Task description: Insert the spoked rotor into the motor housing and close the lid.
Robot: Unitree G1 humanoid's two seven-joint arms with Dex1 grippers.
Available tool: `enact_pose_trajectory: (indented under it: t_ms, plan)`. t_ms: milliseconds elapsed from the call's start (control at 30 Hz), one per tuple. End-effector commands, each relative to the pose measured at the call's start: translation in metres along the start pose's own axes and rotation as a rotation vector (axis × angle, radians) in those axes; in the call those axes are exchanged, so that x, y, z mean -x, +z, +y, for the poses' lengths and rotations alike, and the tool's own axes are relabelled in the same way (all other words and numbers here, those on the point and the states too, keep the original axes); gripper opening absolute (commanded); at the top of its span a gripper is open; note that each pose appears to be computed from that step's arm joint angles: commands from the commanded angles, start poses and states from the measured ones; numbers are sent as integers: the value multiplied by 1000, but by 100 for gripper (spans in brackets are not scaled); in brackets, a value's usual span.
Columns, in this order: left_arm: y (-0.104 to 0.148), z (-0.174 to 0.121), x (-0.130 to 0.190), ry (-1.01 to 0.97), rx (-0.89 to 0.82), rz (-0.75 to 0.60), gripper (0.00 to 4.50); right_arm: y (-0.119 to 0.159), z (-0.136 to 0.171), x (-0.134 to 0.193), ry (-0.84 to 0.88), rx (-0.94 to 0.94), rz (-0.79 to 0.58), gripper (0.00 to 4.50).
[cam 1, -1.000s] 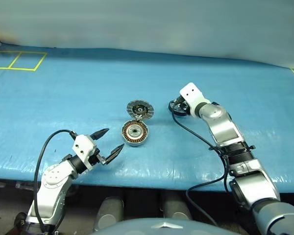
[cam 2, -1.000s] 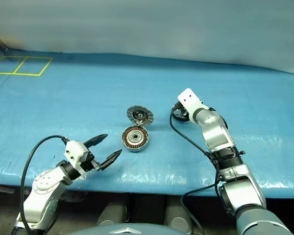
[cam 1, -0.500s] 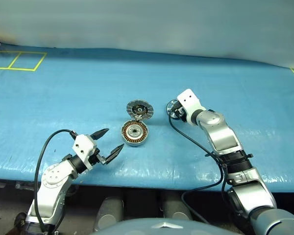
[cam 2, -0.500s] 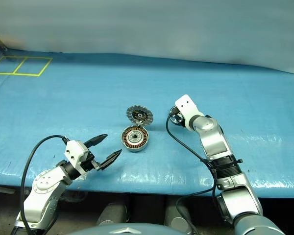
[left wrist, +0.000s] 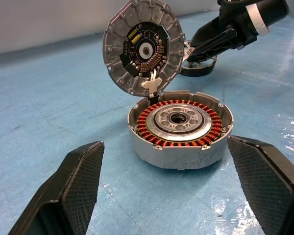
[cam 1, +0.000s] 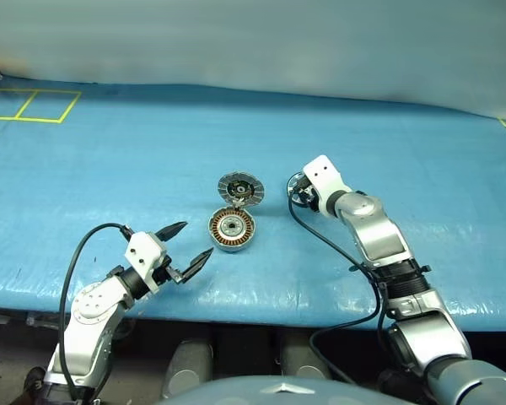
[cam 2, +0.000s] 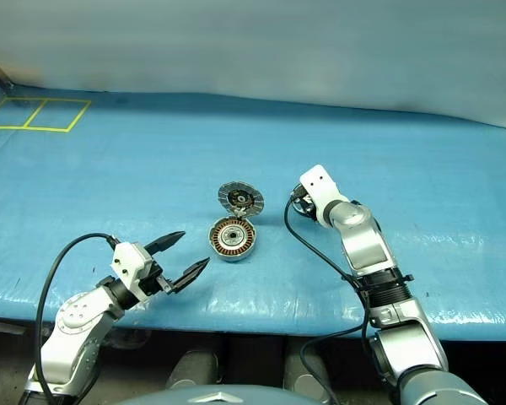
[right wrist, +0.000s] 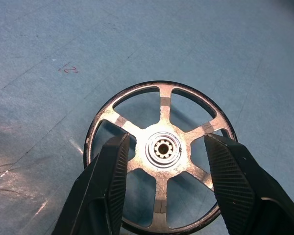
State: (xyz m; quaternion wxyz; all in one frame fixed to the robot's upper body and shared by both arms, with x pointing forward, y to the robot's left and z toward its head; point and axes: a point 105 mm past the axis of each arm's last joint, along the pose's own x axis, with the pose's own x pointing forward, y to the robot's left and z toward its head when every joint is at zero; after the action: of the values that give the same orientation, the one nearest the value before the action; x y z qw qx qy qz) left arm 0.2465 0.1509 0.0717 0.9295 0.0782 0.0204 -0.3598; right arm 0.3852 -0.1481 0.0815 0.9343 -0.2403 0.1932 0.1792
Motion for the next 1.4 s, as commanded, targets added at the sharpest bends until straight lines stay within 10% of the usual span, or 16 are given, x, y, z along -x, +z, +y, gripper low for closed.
enact_pose_trajectory:
  t_ms: [33, 400, 633, 1133, 1400]
  plan:
    - [3, 3, 1, 17, -22, -11, 438, -18, 10, 0, 24, -9, 66, 257]
    - [3, 3, -1, 13, -27, -15, 438, -29, 19, 2, 43, -53, 99, 257]
    - [2, 2, -1, 10, -25, -15, 438, -21, 20, 5, 49, -57, 67, 152]
    - [4, 3, -5, -4, -30, -30, 438, 41, 12, 61, 171, -174, -238, 152]
    - [4, 3, -6, -16, -33, -31, 438, 29, 6, 74, 172, -149, -213, 134]
